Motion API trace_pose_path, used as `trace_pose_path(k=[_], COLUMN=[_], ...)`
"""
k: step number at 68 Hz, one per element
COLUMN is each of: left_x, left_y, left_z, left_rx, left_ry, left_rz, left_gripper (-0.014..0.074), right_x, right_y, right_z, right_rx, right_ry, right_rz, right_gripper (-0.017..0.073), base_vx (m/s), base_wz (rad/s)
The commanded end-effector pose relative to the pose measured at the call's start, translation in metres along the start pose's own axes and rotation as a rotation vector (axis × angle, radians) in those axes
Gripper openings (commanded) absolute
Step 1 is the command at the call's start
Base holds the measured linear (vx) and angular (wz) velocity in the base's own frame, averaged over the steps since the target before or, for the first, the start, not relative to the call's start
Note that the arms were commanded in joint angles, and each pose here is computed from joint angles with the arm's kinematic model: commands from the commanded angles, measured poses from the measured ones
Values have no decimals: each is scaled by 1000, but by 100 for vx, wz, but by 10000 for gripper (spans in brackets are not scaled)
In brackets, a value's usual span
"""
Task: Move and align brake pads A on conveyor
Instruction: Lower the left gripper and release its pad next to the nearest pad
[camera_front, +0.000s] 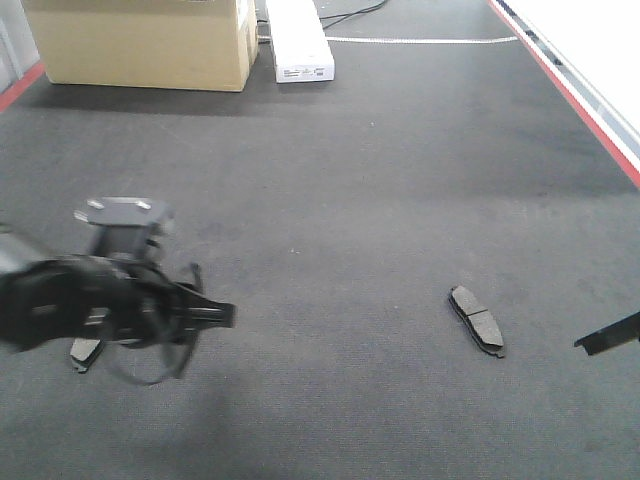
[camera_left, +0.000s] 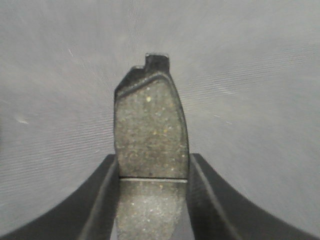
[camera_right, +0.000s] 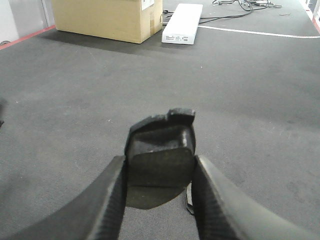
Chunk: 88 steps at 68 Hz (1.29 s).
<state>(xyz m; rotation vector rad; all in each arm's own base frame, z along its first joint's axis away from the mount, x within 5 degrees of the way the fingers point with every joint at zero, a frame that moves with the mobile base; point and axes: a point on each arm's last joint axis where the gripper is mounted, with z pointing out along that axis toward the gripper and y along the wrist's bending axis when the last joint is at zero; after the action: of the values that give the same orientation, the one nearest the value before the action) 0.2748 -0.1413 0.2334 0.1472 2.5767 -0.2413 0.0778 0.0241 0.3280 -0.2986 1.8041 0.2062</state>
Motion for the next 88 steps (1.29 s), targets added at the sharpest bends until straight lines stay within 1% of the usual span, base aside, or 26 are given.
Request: trace_pose_path(k=[1,11,19,22,27,40,43,48,54,57,61,65,74,84,88], left_x=[-21,-30,-37,-40,-42,-40,-40,-42,-45,-47,-51,-54,-60,-54,-50], left_y=[-10,-15,-16,-16,-15,-2,1,3,2,0,-2,-4,-10,-19,-21], left_z=[5,34,49,53,60,75,76,75,66,60,47,30,-19,-71,-91], left_rx=[45,19,9,6,-5,-54,-63,-65,-54,-45,-34,-25,12,44,59], left_ry=[-83,-25,-12,-9,7,73,81,76,50,35,11,-21,-104,-162,-189], left_rz=[-35,-33,-38,-50,-51,-77,-82,-86,-75,-49,-28,-4,24,113,138], left_gripper=[25,55,101,127,178,348,381,412,422,422,420,418,418,418,418], right_x=[-17,-17,-17,-17,-17,-17,-17,-17,-17,-17,-17,-17,-17,-17,-17], right_y=[1,1,1,1,1,1,1,1,1,1,1,1,1,1,1], right_z=[-3,-3,-3,-3,-3,-3,-3,-3,-3,-3,-3,-3,-3,-3,-3], right_rx=[-9,-9,-9,-9,-9,-9,-9,-9,-9,-9,-9,-9,-9,-9,-9], right_ry=[-114,-115,-115,-115,-115,-114,-114,-114,-114,-114,-114,-114,-114,-114,-114], right_rz=[-18,-18,-18,-18,-18,-18,-18,-18,-18,-18,-18,-18,-18,-18,-18], right_gripper=[-4,-4,-4,-4,-4,-4,-4,-4,-4,-4,-4,-4,-4,-4,-4], base_vx=[0,0,0,0,0,0,0,0,0,0,0,0,0,0,0], base_wz=[0,0,0,0,0,0,0,0,0,0,0,0,0,0,0])
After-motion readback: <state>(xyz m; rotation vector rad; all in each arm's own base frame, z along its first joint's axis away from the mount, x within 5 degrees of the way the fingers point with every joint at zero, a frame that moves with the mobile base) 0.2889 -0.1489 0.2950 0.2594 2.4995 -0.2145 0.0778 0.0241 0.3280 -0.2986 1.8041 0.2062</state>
